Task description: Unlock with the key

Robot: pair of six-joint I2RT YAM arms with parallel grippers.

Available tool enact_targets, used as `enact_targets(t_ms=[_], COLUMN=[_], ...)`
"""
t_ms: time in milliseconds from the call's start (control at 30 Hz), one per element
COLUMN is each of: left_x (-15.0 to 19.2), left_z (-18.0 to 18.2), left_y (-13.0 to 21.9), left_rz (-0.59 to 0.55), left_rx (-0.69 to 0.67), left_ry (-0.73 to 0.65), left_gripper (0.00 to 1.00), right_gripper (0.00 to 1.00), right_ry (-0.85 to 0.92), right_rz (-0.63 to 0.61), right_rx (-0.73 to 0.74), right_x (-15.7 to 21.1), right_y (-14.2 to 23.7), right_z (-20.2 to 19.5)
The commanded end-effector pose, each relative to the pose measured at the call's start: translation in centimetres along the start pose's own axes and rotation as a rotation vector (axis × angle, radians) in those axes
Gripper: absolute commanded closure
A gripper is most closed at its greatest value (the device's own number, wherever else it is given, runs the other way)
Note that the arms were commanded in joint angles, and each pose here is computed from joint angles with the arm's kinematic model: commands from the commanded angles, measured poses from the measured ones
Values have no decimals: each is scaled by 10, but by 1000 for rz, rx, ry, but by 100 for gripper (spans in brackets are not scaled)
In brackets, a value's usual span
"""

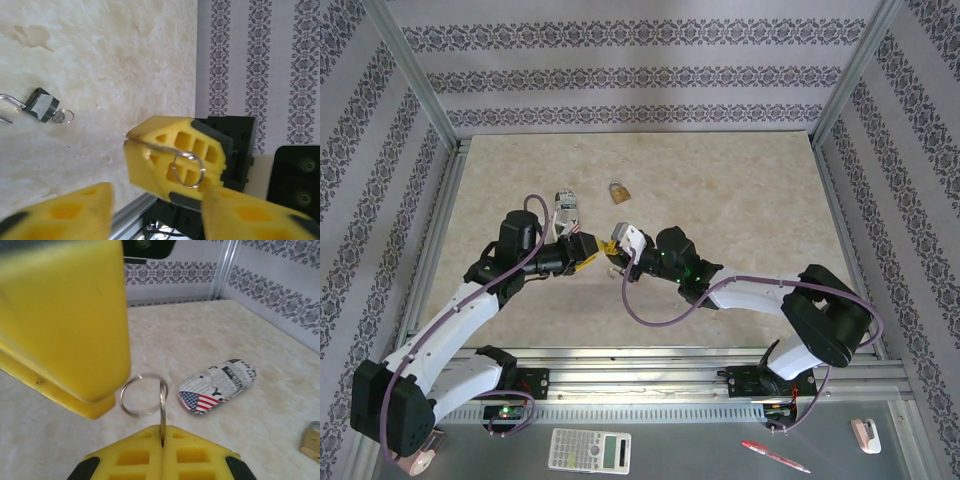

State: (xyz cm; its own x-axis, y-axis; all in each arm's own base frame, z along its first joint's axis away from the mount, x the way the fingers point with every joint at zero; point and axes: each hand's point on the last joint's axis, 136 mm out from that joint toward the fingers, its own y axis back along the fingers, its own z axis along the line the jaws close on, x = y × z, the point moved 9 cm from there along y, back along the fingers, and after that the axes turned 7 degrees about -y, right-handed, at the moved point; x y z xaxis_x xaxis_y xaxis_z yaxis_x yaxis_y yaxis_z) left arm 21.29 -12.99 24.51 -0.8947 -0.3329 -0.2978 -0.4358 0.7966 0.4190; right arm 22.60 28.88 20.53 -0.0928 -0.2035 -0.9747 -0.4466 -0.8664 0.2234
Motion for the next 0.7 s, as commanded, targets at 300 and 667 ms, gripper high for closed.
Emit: enact_targets(t_ms=[300,667], left_x=[-13,-20], left_z=[-22,-34], left_y=[4,-11], left_rz=[-96,-56], left_rx=[157,210], left_ry=[338,460], left_gripper=[34,54], right_gripper=[100,100], right_ry=[264,301], right_rz=[15,17], right_rx=[164,140], right_x=[-19,-21], right_y=[14,9], right_z=[-12,-11])
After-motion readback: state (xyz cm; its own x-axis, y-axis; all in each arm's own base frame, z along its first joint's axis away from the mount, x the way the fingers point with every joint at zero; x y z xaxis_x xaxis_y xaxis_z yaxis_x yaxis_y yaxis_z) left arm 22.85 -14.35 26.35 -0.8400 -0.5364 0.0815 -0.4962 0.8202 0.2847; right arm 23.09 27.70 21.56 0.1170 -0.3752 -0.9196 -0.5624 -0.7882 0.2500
